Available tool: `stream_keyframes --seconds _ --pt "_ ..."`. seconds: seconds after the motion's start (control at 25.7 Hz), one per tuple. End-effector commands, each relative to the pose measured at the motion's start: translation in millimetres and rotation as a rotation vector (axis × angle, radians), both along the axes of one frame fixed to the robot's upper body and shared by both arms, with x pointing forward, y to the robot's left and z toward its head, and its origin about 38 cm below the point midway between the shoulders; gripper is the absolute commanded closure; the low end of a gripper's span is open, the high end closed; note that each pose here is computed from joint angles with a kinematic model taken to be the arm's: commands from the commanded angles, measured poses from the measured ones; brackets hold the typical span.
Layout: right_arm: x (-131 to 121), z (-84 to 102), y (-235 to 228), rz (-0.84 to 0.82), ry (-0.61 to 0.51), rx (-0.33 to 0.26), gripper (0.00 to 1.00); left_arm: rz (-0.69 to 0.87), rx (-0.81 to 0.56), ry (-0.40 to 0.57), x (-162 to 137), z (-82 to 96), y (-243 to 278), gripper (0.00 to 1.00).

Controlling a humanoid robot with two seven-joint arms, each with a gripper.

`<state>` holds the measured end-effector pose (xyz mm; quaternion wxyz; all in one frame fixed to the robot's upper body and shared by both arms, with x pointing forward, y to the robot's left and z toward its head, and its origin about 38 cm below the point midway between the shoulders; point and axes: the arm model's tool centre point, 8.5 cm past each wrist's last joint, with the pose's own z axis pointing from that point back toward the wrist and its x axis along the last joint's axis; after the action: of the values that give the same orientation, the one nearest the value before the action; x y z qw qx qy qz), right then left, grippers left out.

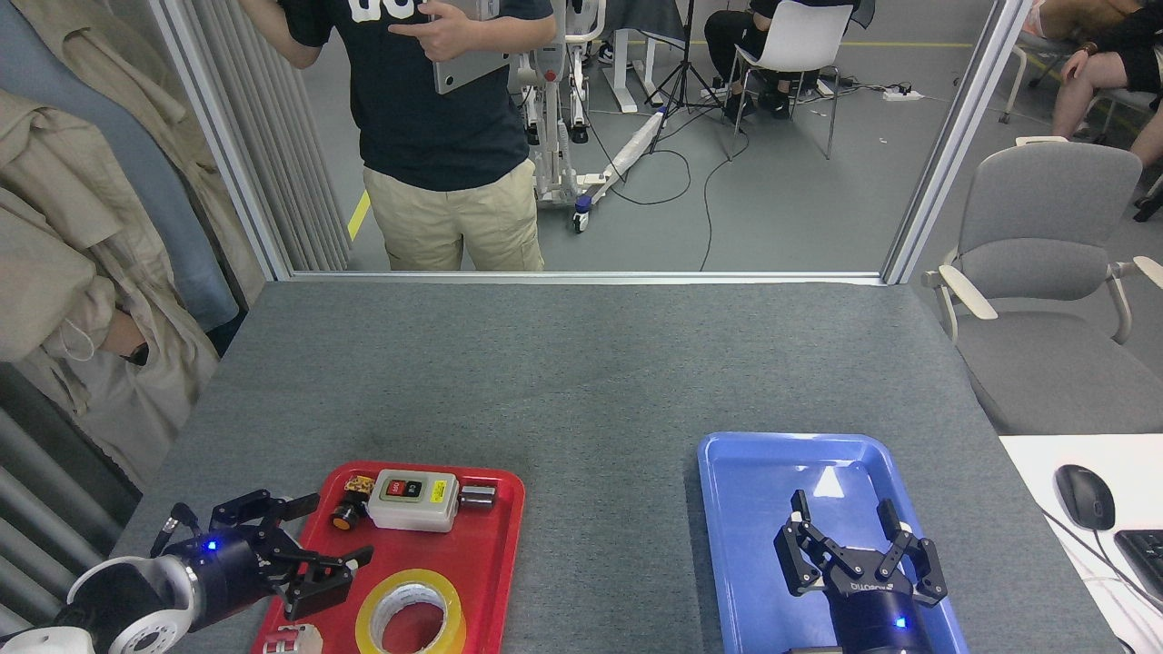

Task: Place and move tape with both arms
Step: 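Lower the left gripper onto the yellow tape roll in the red tray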

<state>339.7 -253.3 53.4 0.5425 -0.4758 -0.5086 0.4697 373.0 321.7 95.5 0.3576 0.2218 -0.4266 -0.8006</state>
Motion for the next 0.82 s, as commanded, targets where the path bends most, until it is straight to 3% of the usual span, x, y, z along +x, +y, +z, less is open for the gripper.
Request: stream_keyframes --seconds 0.0,0.16,0.39,0.78 --pt "0 1.2 5 0.05 -0.014 0.006 0.0 -0.037 -0.054 0.043 9 -8.1 -11 0.0" --pt "-1 1.8 2 0.047 -0.016 -0.001 0.01 -0.067 -0.046 0.044 9 -7.9 -22 0.0" --pt "-1 1.3 0 0.05 -0.014 -0.051 0.01 0.03 -0.075 0.08 2 -19.8 -29 0.0" --pt "-2 7.0 -1 0.07 -0.029 -0.068 0.0 -0.008 0.013 0.108 -4 -27.6 -37 0.0"
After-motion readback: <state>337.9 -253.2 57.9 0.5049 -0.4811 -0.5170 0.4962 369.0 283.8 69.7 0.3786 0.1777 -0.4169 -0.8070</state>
